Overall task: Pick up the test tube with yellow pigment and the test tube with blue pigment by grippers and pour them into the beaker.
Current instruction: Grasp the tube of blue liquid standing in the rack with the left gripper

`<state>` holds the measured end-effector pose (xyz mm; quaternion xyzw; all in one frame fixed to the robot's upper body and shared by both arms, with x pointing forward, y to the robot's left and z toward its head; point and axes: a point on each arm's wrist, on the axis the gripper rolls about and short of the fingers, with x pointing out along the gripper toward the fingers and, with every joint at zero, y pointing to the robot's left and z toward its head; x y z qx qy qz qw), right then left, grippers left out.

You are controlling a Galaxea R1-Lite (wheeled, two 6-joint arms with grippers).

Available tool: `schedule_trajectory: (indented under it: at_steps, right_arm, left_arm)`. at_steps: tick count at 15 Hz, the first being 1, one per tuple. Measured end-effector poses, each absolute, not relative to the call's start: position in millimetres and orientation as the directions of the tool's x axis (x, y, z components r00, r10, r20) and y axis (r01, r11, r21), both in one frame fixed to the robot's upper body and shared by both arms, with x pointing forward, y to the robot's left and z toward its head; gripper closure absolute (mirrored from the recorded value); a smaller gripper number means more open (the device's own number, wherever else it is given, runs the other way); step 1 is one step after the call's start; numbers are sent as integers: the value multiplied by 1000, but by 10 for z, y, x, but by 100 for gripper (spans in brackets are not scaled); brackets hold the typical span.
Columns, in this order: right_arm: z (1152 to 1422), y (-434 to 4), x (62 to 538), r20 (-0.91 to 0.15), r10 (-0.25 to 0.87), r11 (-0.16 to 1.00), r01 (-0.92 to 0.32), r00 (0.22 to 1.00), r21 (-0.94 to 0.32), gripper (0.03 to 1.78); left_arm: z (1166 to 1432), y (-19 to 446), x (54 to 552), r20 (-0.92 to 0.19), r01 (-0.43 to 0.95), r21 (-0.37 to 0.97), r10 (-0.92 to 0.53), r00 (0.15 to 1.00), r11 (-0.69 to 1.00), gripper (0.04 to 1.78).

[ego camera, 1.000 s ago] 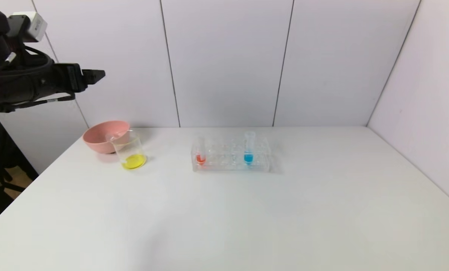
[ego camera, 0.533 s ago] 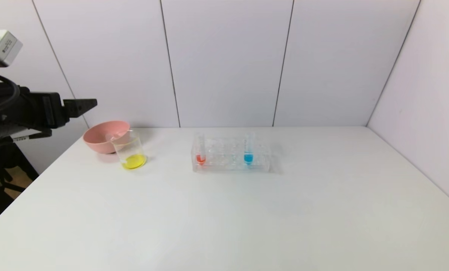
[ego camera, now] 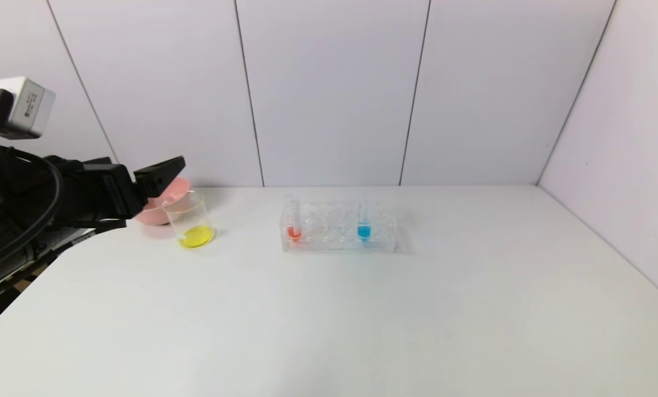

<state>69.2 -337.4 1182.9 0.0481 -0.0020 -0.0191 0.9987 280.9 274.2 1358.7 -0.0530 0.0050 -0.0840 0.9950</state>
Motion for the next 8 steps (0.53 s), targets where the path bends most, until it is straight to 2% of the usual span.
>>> schedule_trajectory:
  at_steps: [4, 8]
  right_arm:
    - [11830, -3374, 692, 3, -38, 995, 38, 999, 96, 10]
    - [11830, -3374, 692, 3, -38, 995, 38, 999, 96, 10]
  left_arm:
    - [13476, 2504, 2852, -41, 230, -150, -238, 970, 962, 4]
    - [13396, 2281, 2988, -6, 230, -165, -234, 972, 959, 4]
